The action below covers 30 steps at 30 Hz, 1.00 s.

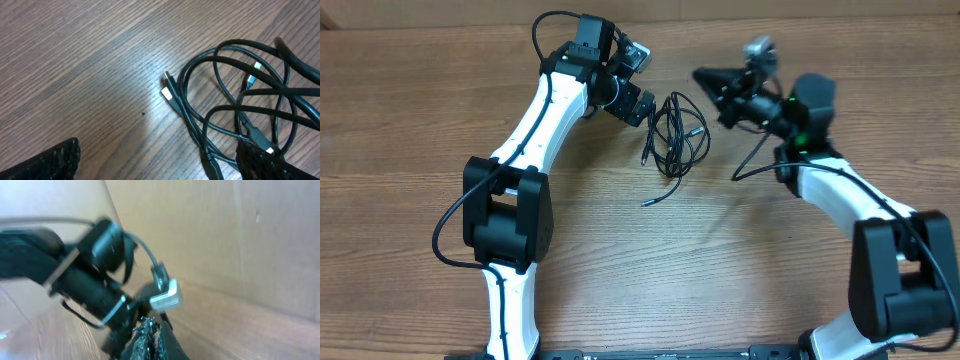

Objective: Untangle cables

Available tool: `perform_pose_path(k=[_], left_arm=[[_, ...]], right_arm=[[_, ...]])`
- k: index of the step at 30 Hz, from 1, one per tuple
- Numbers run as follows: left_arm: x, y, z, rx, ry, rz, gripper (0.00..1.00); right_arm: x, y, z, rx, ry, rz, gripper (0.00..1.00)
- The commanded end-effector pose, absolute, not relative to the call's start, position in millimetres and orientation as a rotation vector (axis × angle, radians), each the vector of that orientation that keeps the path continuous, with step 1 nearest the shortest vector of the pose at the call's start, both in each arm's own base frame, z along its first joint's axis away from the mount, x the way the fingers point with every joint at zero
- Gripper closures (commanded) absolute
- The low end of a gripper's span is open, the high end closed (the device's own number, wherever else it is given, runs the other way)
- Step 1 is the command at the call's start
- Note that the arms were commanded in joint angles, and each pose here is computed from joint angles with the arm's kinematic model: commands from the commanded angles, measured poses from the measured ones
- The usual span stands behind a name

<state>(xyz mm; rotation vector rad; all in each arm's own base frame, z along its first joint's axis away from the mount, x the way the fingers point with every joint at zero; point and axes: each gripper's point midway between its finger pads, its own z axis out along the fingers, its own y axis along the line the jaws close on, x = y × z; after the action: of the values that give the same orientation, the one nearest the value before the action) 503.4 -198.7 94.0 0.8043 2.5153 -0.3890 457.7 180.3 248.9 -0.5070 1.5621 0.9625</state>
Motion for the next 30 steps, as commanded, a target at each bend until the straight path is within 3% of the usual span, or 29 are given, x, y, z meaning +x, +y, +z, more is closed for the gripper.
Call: perform_pose_path(k=[1, 5, 11, 14, 22, 30], left_arm=[[504.8, -196.3, 114.4, 0.798, 2.477, -0.385, 0.00], [503.9, -199.2, 115.4, 0.803, 2.471, -0.409, 0.00], [506.6, -199.8, 117.0, 0.801, 2.458, -0.406, 0.00], [506.9, -199.9, 117.2, 0.801, 2.456, -0.406, 0.00], [506.6, -200.5, 117.1, 0.803, 2.456, -0.406, 0.00], [506.6, -200.0, 117.0, 0.802, 2.457, -0.406, 0.01]], right_arm=[[448.7, 175.1, 270.9, -0.487, 1.549, 1.044, 0.96], [455.1, 169.2, 231.9, -0.429, 1.715, 0.999, 0.94], [451.0, 173.6, 183.0, -0.404, 1.911, 0.921, 0.41], [448.3, 179.0, 165.2, -0.415, 1.976, 0.852, 0.30], [453.7, 203.0, 143.9, -0.428, 1.991, 0.792, 0.30], [459.4, 204.3, 139.8, -0.424, 1.976, 0.775, 0.42]])
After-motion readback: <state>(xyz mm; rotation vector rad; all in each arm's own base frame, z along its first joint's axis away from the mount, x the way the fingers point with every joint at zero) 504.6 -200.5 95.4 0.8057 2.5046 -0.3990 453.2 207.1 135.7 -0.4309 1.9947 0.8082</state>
